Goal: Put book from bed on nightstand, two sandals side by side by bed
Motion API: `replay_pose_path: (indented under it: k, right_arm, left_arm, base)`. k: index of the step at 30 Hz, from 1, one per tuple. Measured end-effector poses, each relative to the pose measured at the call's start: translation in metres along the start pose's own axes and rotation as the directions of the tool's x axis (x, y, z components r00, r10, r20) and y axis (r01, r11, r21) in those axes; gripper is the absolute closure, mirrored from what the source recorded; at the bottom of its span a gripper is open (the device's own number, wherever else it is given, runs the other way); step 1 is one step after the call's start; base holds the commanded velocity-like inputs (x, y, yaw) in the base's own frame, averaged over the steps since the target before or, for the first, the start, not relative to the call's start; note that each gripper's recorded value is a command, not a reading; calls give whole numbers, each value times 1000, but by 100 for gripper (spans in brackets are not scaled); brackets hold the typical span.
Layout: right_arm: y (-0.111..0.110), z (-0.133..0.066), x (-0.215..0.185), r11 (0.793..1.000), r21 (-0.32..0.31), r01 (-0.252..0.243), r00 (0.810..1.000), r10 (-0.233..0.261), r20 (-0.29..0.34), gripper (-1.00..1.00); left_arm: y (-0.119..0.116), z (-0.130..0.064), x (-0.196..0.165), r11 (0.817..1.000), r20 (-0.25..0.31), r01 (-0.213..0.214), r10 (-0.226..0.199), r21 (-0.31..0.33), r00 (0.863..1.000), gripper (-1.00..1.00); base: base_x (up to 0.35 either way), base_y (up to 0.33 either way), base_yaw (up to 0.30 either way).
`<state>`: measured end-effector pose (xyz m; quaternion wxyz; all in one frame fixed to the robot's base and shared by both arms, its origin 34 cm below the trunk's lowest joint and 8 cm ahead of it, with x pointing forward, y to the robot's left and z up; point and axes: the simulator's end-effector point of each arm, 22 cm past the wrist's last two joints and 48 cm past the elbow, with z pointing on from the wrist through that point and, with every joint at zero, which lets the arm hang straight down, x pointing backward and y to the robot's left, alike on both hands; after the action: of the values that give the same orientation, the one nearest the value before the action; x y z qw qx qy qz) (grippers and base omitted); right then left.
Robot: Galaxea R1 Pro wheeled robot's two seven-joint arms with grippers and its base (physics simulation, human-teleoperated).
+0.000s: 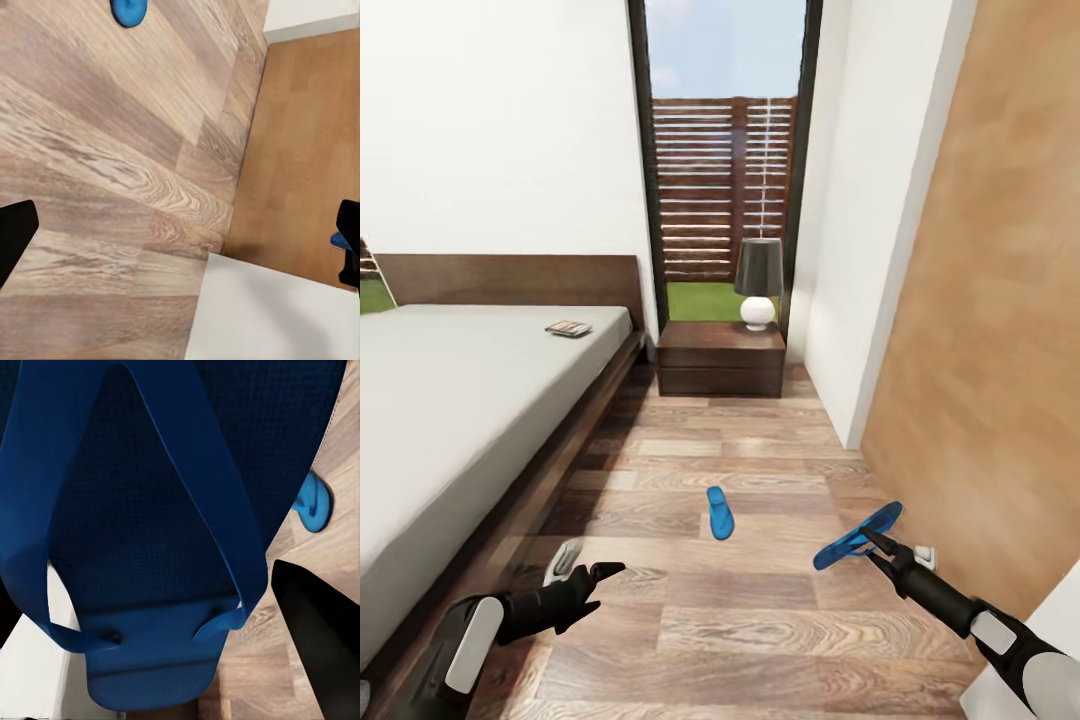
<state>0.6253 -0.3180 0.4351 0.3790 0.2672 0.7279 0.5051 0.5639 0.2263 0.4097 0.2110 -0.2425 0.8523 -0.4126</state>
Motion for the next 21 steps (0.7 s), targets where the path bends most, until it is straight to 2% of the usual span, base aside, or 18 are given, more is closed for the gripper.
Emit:
replay_pose_path:
  k: [8,21]
  right_arm:
    - [0,0,0,1000,0,0,1000,0,-1,100]
    - [0,0,0,1000,-1,0,1000,0,1,100]
  left_arm:
    - [0,0,0,1000,0,0,0,0,1000,-100]
    - [1,0,0,1000,-1,0,0,-2,1000,-100]
  base:
    - [162,-3,145]
    - [162,0,17]
